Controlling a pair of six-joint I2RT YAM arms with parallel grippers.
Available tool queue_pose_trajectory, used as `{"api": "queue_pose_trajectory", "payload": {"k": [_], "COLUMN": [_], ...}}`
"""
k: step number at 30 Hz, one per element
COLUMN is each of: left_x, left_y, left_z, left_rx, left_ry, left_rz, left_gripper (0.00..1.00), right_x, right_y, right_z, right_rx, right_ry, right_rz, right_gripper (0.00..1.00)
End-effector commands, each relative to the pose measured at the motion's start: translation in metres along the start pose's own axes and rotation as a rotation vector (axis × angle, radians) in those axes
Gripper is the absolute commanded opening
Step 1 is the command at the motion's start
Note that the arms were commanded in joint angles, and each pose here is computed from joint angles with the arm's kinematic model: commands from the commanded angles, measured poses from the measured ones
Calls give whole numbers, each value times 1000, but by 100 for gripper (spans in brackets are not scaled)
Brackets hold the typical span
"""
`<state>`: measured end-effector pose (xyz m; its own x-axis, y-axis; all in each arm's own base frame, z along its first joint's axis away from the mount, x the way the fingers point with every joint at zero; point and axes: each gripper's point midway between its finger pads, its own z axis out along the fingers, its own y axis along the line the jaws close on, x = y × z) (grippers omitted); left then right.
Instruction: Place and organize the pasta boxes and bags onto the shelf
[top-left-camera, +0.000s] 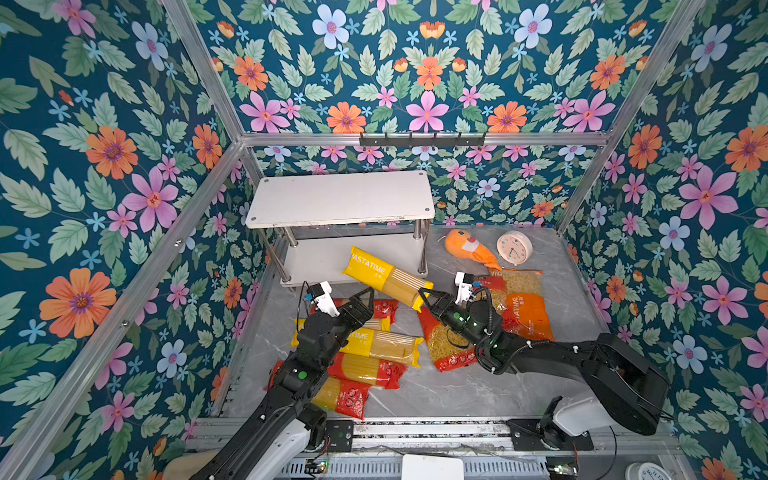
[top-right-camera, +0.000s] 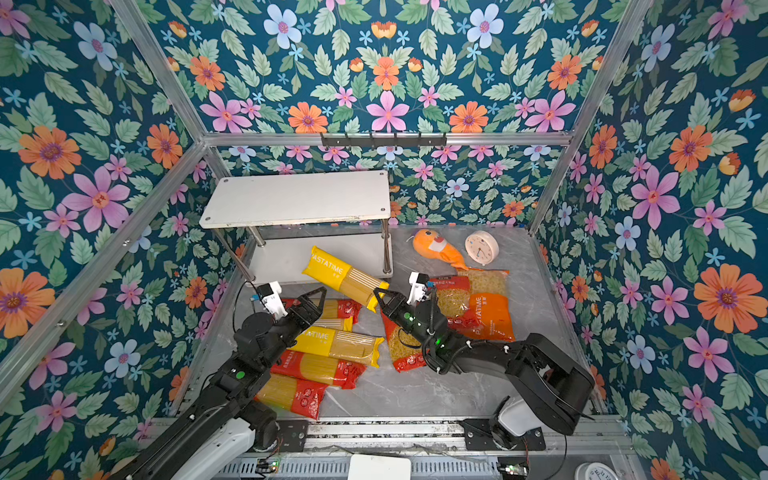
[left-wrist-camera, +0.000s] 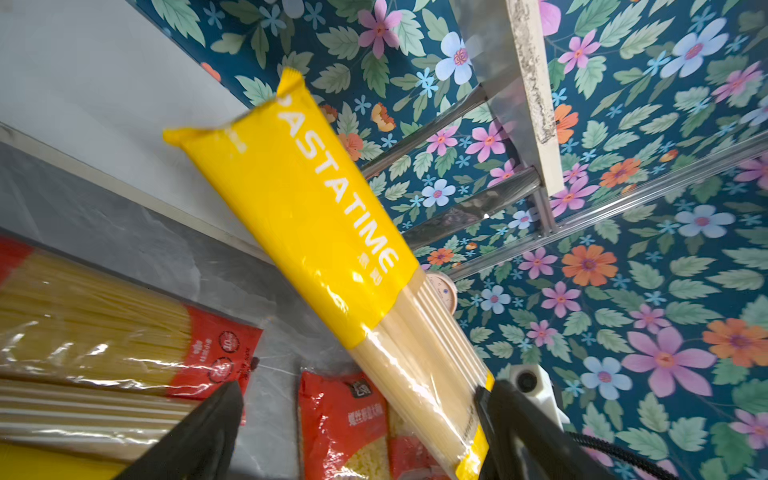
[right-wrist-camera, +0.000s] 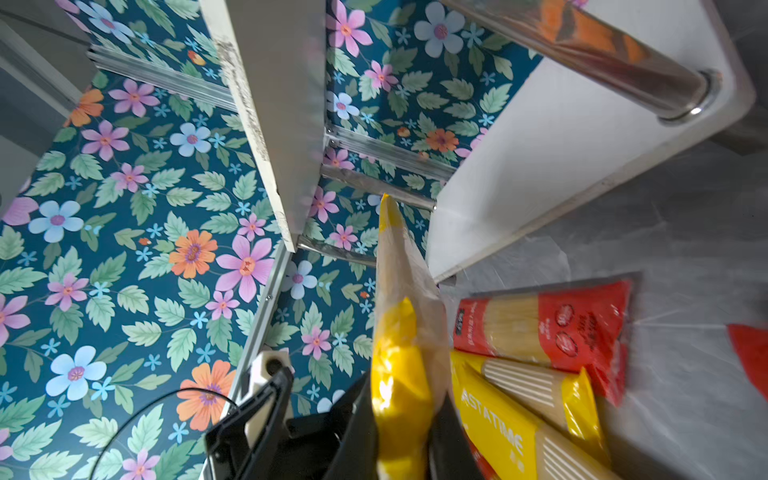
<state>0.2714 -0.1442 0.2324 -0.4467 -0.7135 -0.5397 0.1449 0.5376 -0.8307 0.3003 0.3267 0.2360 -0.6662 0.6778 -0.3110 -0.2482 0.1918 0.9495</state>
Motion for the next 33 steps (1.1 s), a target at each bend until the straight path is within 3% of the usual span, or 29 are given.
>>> {"api": "queue_pose_trajectory", "payload": {"k": [1,10,15,23,29,33], "left_x": [-14,-28,-31,-41,-41,-44], "left_y": [-39,-54,-60,-74,-82,-85], "left_z": [-4,-14,-13,-12,-9,-11], "left_rx": [223,352,387,438,469,480], "left_ry": [-65,-157,-178,-214,-206,-223], "left_rz": [-127,-179,-177,-169,-170,-169], "left_gripper": [95,91,71,47,57,41], "right_x": [-25,1,4,7,15,20], "right_y": [93,107,111,127,128,131], "right_z": [-13,-17,-17,-16,-9,-6], "right_rx": [-352,-383,-408,-440,-449,-459], "right_ry": [-158,-101,-91,-71,-56,-34], "right_rz": [36,76,115,119,135,138], "right_gripper": [0,0,0,0,0,0]}}
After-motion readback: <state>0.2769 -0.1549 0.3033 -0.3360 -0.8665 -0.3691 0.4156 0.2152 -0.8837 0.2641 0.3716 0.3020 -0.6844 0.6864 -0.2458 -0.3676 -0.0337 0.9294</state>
